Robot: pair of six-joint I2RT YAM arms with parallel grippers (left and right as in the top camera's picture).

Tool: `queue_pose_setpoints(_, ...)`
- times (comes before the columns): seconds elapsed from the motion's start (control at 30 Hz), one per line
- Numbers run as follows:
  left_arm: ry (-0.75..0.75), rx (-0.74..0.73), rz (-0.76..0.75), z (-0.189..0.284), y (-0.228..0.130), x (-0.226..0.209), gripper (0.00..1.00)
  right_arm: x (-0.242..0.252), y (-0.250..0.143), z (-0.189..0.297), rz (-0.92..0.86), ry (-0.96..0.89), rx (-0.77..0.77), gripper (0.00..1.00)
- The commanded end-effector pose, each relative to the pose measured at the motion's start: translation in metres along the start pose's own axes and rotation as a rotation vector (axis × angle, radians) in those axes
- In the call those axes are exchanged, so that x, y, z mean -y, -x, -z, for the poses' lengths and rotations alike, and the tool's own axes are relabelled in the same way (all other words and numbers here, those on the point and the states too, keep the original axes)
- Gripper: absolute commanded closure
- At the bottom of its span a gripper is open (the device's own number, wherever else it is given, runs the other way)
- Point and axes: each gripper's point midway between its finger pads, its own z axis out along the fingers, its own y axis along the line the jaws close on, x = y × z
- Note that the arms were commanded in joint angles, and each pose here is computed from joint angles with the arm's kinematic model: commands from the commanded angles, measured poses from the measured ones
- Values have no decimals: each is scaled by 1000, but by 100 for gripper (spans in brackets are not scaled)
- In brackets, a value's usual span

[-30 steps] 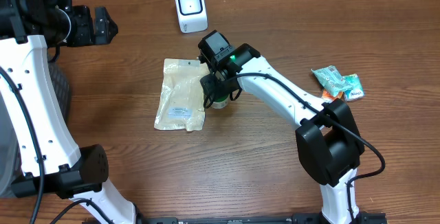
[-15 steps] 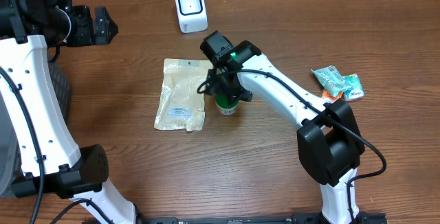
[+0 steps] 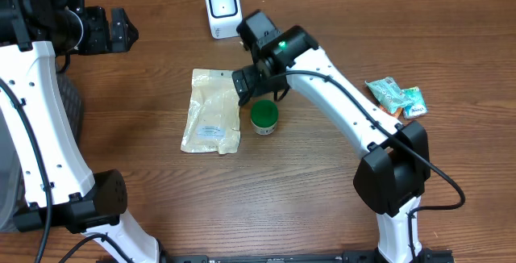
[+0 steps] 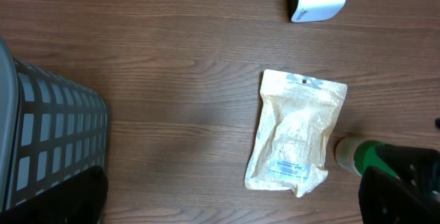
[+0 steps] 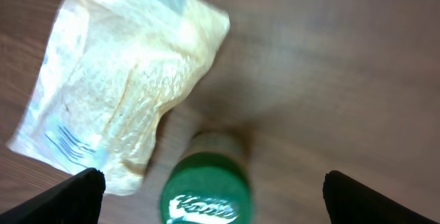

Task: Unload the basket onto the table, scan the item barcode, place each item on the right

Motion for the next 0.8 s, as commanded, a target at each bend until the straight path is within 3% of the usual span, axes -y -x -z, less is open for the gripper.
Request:
queue_pose_setpoints(0.0,5,-7,-9,-2,0,-3,1,-1,-4,5,330,9,-11,0)
queue_pose_setpoints(0.13,5,-7,-10,-2,0,-3,1,-12,-32,-6,479,106,-102,0)
queue_pose_setpoints(0.37,5,-7,-9,-2,0,-3,0,-15,-62,-28,543,168,-186,0)
queue_pose_setpoints(0.77,5,-7,-10,-2,0,-3,0,-13,-58,-45,526,162,-148,0)
